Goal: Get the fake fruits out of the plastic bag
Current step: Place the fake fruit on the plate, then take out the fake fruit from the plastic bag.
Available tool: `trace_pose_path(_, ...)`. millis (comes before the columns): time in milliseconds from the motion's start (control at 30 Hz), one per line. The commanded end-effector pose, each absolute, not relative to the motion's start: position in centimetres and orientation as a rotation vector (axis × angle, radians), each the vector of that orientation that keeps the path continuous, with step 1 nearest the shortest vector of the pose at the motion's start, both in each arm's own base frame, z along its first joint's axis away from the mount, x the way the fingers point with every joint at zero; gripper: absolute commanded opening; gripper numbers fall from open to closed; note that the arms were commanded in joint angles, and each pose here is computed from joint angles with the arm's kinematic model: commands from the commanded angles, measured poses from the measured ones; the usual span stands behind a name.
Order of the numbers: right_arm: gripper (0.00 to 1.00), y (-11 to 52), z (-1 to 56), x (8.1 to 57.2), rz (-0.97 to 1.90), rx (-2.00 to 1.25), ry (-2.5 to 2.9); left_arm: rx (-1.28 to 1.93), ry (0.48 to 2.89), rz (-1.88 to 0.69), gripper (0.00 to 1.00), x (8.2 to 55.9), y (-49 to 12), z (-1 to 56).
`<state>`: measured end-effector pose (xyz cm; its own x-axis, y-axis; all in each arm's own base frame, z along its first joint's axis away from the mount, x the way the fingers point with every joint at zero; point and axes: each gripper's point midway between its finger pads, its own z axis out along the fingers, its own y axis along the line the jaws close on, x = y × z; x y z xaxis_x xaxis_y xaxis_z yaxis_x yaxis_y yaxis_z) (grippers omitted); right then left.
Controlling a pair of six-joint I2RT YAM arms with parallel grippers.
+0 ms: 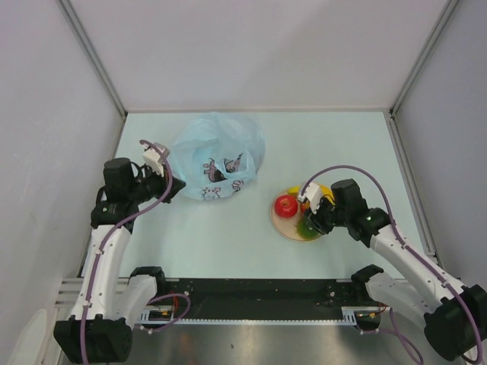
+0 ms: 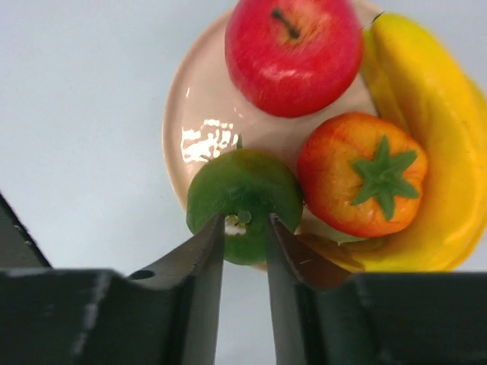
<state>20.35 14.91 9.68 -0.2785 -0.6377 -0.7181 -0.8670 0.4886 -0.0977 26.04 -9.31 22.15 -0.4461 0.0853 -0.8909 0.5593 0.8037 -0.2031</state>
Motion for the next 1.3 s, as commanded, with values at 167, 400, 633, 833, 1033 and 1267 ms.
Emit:
trace_pose_path(167, 0.5, 22.3, 20.3, 23.6, 0.511, -1.095, 1.775, 0.561, 1.865, -0.609, 0.0, 25.8, -10.3, 25.8)
trace_pose_path(400, 0.44, 26.4, 17.2, 26.6, 0.488, -1.275, 1.702, 0.626, 1.915, -0.582, 0.0, 26.4, -10.4, 26.6)
trace_pose_path(633, 0.29, 29.1, 13.4, 25.6, 0.458, -1.551, 1.612, 0.577, 1.972, -0.439, 0.01, 29.5, -8.3, 27.0)
trace_pose_path(833, 0.26, 28.6, 11.5, 28.0, 0.361, -1.518, 1.666, 0.593, 1.982, -0.442, 0.0, 30.5, -8.4, 27.2)
trace_pose_path(1033, 0.24, 27.4, 10.6, 29.0, 0.314, -1.511, 1.714, 0.599, 1.973, -0.471, 0.0, 31.1, -8.8, 27.2)
trace_pose_path(1267, 0.24, 26.9, 10.0, 29.2, 0.267, -1.574, 1.719, 0.628, 1.975, -0.493, 0.0, 30.3, -9.0, 26.7)
